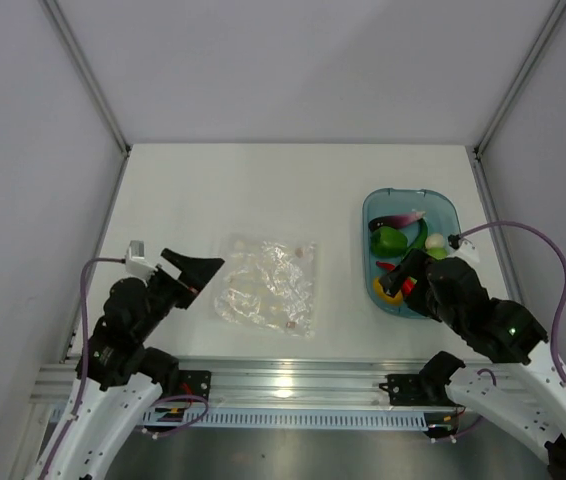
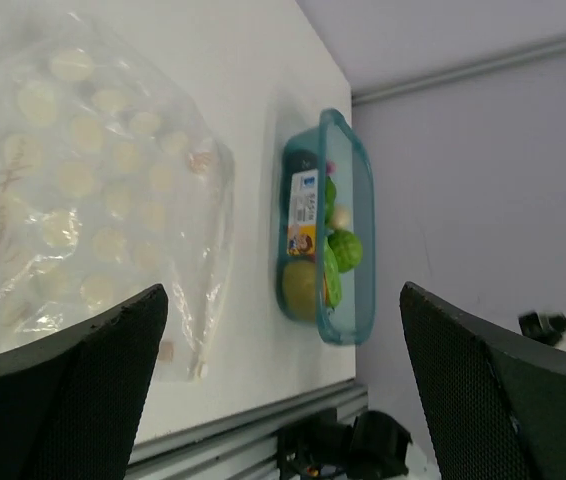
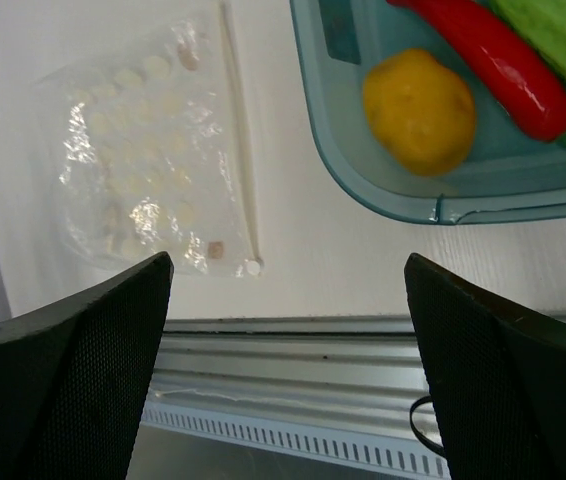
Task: Place the food in the zip-top bag and seal the zipper
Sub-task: Pick up the zipper food storage bag at the center of the board.
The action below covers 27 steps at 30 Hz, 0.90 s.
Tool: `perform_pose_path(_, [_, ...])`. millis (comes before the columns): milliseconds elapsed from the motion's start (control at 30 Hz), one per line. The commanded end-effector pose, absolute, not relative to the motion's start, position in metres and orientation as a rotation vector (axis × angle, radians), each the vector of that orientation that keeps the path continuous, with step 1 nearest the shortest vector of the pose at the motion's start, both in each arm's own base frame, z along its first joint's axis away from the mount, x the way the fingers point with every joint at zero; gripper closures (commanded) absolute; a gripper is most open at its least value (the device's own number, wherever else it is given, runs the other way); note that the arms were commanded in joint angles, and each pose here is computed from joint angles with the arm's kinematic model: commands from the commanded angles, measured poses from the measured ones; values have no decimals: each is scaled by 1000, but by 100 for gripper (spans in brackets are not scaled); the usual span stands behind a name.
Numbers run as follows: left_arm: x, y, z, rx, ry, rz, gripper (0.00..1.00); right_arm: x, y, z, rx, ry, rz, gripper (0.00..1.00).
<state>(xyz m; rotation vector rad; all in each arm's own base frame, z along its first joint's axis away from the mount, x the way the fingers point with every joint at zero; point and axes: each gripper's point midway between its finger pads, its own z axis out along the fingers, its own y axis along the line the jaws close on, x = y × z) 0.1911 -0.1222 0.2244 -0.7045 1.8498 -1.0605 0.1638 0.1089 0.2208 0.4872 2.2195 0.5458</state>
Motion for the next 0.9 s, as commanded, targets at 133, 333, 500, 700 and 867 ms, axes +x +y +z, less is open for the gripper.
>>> perform_pose_path(133, [173, -146, 265, -300, 1717, -1189, 0, 163, 126, 199, 370, 2370, 493, 1])
perform_pose_path(333, [188, -176, 238, -168, 2044, -1088, 1, 173, 152, 184, 350, 2441, 494, 1])
perform_pose_path(500, [198, -200, 231, -63, 2116, -852, 0, 176, 153, 199, 409, 2373, 558, 1])
perform_pose_path(700, [220, -237, 211, 14, 2245, -579, 1, 177, 142, 204, 444, 2360, 502, 1])
perform_pose_path(867, [239, -272, 199, 123, 2295, -438, 14, 182, 123, 218, 493, 2340, 481, 1])
